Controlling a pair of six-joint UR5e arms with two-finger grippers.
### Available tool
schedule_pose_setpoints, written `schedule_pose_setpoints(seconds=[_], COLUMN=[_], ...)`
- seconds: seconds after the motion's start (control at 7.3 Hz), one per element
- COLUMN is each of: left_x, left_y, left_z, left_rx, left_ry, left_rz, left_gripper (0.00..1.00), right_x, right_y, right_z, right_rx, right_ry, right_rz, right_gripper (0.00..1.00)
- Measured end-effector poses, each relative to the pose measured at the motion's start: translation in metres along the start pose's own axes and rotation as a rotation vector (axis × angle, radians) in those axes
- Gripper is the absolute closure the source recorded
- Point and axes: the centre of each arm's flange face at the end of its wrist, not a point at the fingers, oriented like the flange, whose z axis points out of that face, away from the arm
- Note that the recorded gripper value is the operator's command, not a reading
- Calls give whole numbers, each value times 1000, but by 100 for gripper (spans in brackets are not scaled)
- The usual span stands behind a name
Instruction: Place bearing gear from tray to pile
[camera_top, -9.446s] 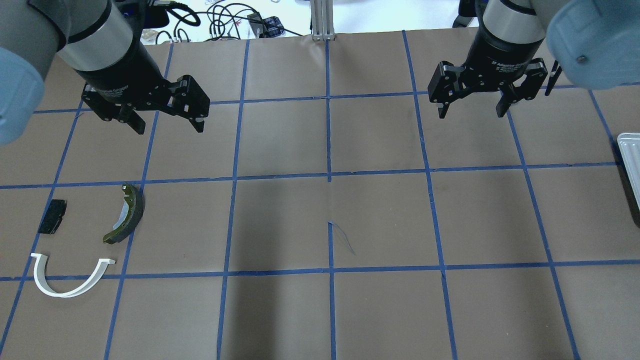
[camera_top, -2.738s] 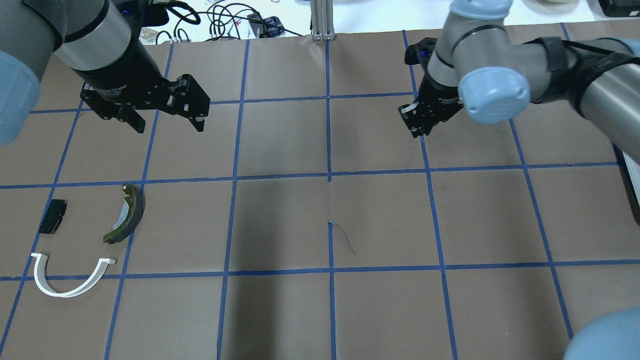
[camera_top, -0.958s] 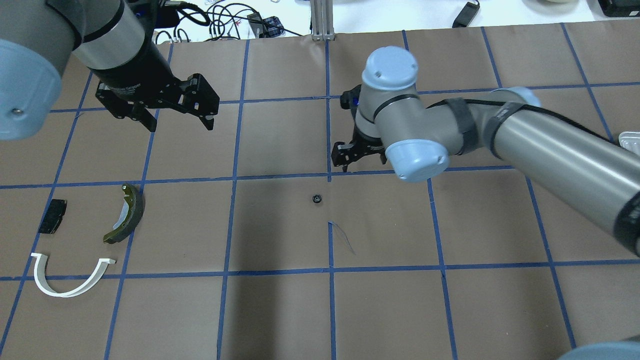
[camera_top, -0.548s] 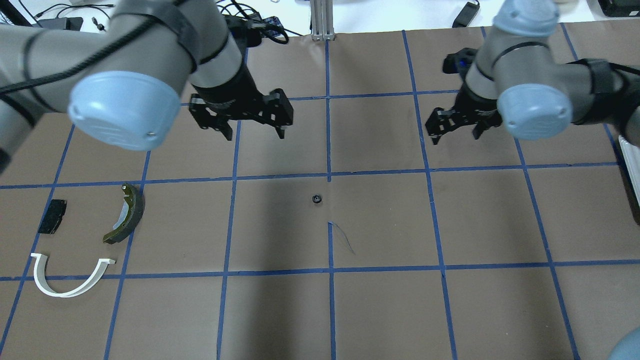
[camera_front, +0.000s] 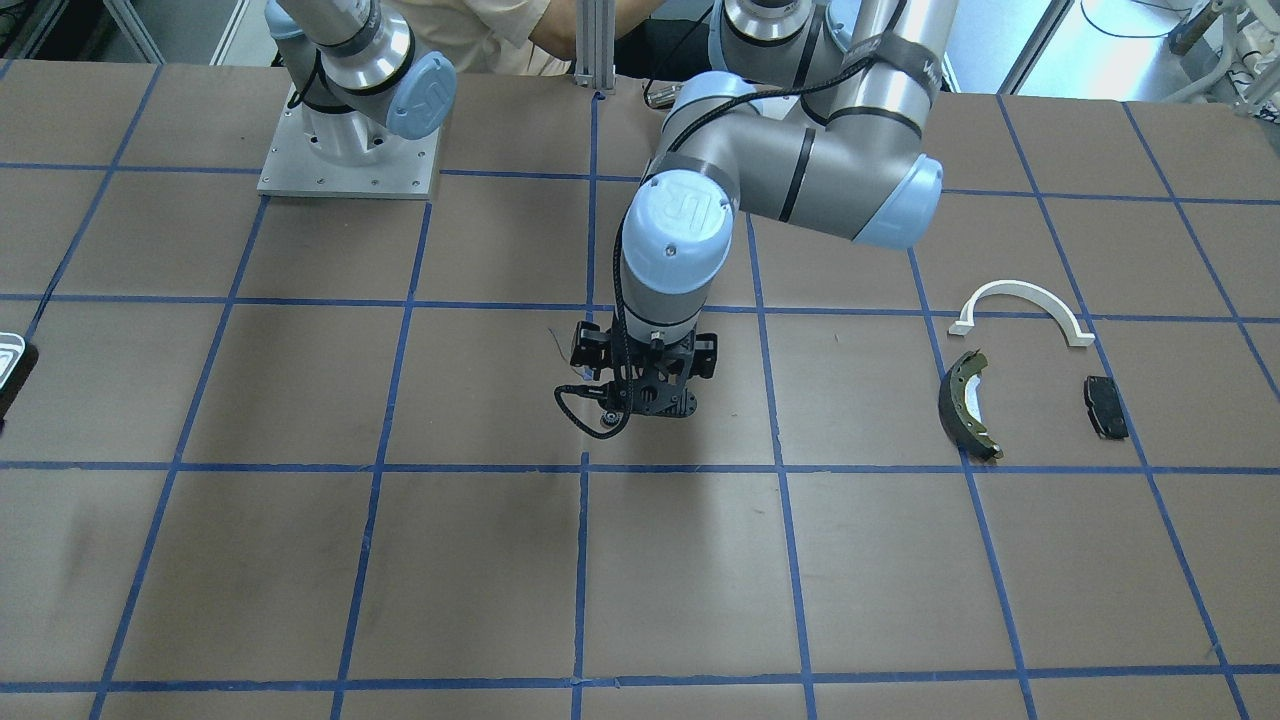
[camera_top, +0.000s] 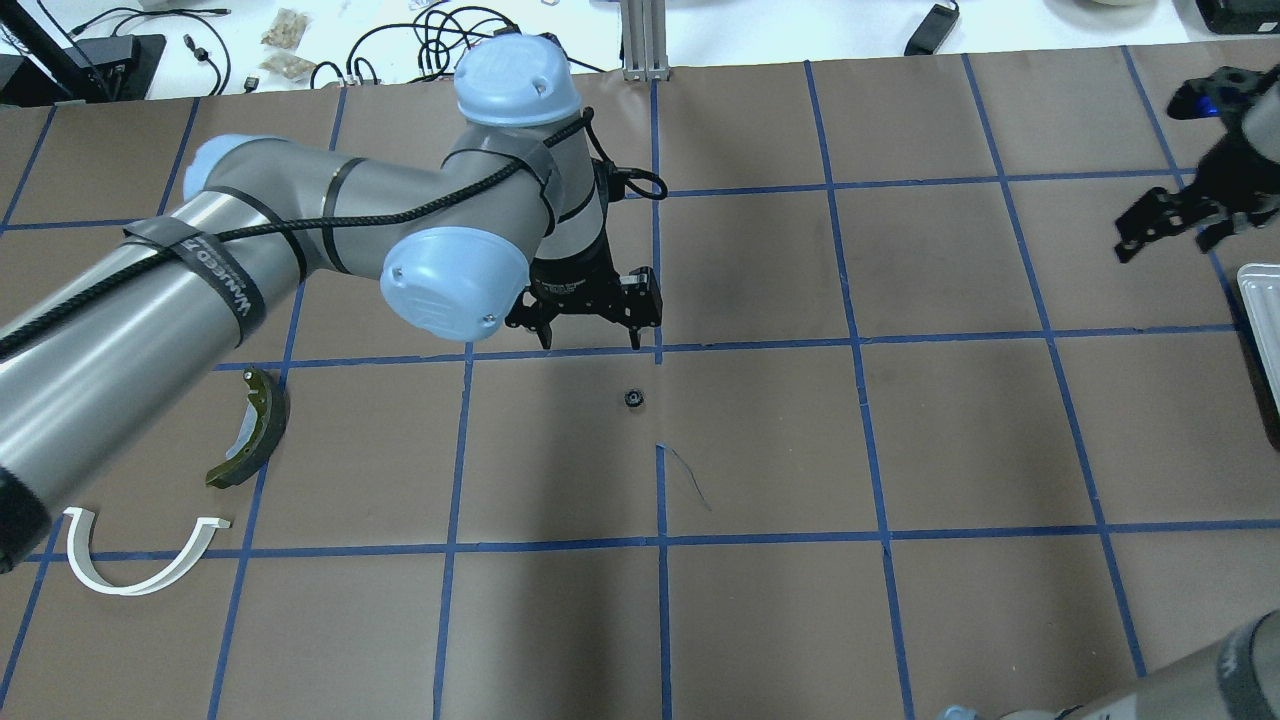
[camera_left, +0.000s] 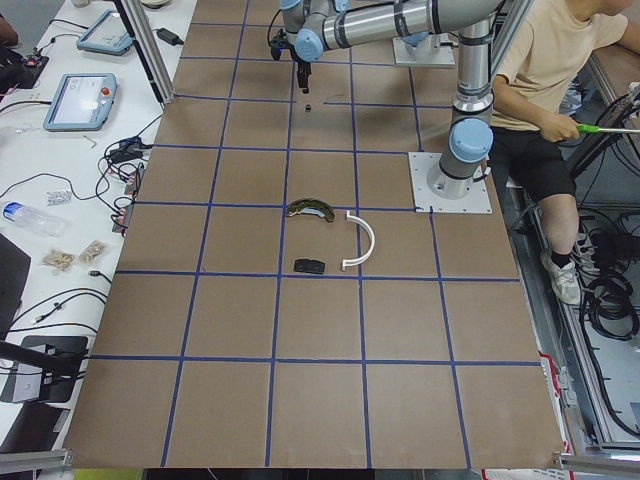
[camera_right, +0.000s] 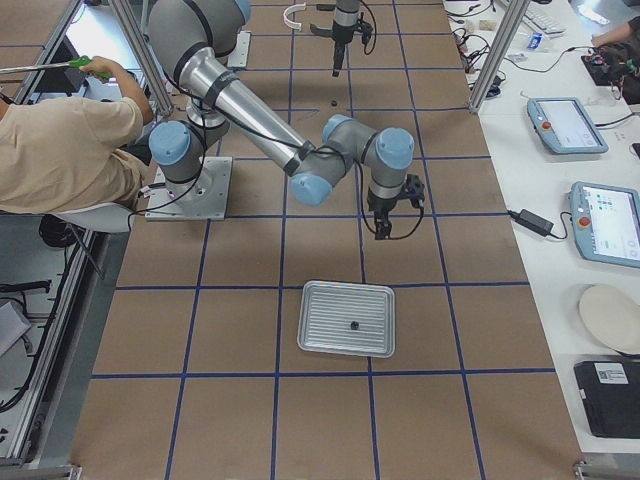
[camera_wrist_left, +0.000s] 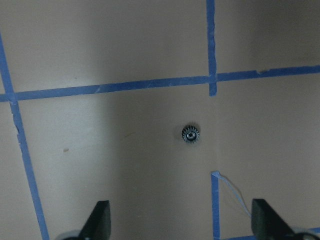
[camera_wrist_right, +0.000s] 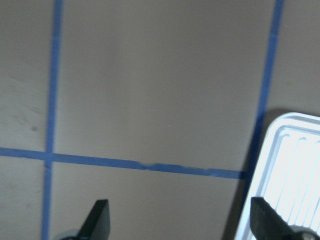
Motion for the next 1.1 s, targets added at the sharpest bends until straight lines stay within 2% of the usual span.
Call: schedule_pose_setpoints(seconds=[0.27,0.55,0.68,0.82,0.96,1.1], left_x=[22,29,29,28,28,27], left_y=[-6,-1,1,2,4,5], left_z=[48,73,80,84,87,90], left_rx=[33,30,41,60,80,92], left_ry=[6,3,7,12,17,21], left_rz=[-13,-17,-14,-12,-10,-11], left_gripper=[0,0,5,17,36,66], right_x=[106,147,152,154,156,157], right_y=[43,69,72,73,73,72], right_z=[50,79,86,93,99,102], right_rx=[8,12,10,8,8,11], right_ry=[17,22,18,10,8,12], right_rz=[0,1,1,1,0,-1], right_gripper=[0,2,6,8,15,17])
